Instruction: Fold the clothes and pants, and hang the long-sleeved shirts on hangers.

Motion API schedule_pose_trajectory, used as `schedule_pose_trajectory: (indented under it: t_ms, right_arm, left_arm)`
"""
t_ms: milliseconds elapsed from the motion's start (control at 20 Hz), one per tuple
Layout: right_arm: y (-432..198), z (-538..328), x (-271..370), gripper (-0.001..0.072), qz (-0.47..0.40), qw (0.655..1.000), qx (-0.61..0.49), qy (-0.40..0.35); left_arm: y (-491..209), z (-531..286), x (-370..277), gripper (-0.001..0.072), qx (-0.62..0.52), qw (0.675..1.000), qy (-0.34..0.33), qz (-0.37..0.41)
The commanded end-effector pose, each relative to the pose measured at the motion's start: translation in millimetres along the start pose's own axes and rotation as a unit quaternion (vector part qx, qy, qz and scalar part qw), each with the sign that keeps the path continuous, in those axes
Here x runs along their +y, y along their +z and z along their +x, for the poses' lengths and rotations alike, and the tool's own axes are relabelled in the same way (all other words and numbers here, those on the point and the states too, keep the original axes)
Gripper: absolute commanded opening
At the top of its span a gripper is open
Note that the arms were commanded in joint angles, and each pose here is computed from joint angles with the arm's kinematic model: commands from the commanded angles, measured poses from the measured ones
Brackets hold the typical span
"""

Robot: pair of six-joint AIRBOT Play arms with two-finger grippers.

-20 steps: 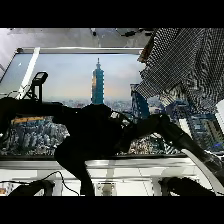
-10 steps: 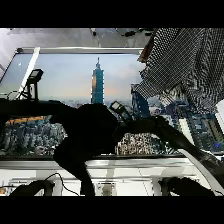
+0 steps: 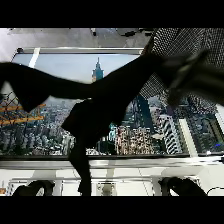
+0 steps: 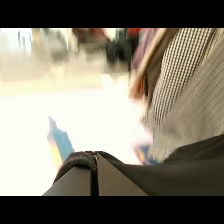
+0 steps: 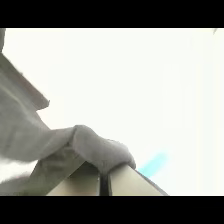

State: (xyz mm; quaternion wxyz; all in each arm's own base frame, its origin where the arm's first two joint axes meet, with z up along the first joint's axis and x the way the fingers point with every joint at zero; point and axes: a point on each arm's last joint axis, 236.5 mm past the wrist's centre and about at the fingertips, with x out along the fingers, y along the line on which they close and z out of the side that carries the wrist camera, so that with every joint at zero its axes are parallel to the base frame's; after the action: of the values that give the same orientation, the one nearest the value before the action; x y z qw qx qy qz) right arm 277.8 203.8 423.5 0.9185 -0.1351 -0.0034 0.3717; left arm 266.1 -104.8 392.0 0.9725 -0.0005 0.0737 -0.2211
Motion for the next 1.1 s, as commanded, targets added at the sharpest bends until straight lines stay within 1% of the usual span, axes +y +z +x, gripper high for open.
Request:
schedule_pose_trajectory:
  t_ms: [0,50,200,250,350,500,650,750,850,950,1000,1050]
  right_arm:
    - [71.1,-65.1,-11.9,0.0024,-0.058,0.994,-0.072,-0.058]
    - [77.3,-72.4,-12.9,0.0024,-0.067,0.993,-0.074,-0.064]
    - [84.7,-85.9,-25.7,0.0024,-0.095,0.988,-0.070,-0.100]
    - [84.3,-86.8,-24.0,0.0024,-0.091,0.989,-0.068,-0.096]
    - [77.5,-81.1,-7.4,0.0024,-0.071,0.994,-0.058,-0.056]
    - [53.8,-63.2,26.8,0.0024,-0.036,0.999,-0.017,0.033]
    - [33.5,-39.6,60.8,0.0024,0.008,0.991,0.018,0.133]
    - [26.8,-19.7,62.8,0.0024,0.030,0.987,0.025,0.155]
    - [13.6,10.2,43.3,0.0024,0.040,0.990,0.037,0.133]
    - [-28.2,55.5,-15.3,0.0024,0.035,0.995,0.090,0.035]
    - [-53.5,74.3,-47.2,0.0024,0.050,0.991,0.122,-0.021]
    - [-82.2,90.2,-78.8,0.0024,0.074,0.983,0.152,-0.072]
  left_arm:
    - [59.6,-49.3,-14.9,0.0026,-0.086,0.995,0.012,0.056]
    - [72.5,-57.1,-12.4,0.0026,-0.104,0.992,0.025,0.071]
    - [110.7,-84.7,10.0,0.0026,-0.161,0.975,0.100,0.115]
    - [120.8,-92.3,11.7,0.0026,-0.179,0.970,0.111,0.123]
    - [127.9,-95.6,12.4,0.0026,-0.193,0.966,0.115,0.125]
    - [118.4,-67.0,30.6,0.0026,-0.161,0.971,0.127,0.126]
    - [90.5,-0.3,58.7,0.0026,-0.094,0.982,0.123,0.106]
    - [58.1,57.6,82.2,0.0026,-0.038,0.990,0.117,0.071]
    - [21.4,118.2,103.4,0.0026,0.007,0.993,0.107,0.038]
    - [-8.7,176.5,110.9,0.0028,0.020,0.997,0.075,-0.026]
    - [-29.8,202.7,109.5,0.0079,0.036,0.996,0.053,-0.065]
    - [-54.3,222.8,106.7,0.0273,0.062,0.993,0.032,-0.097]
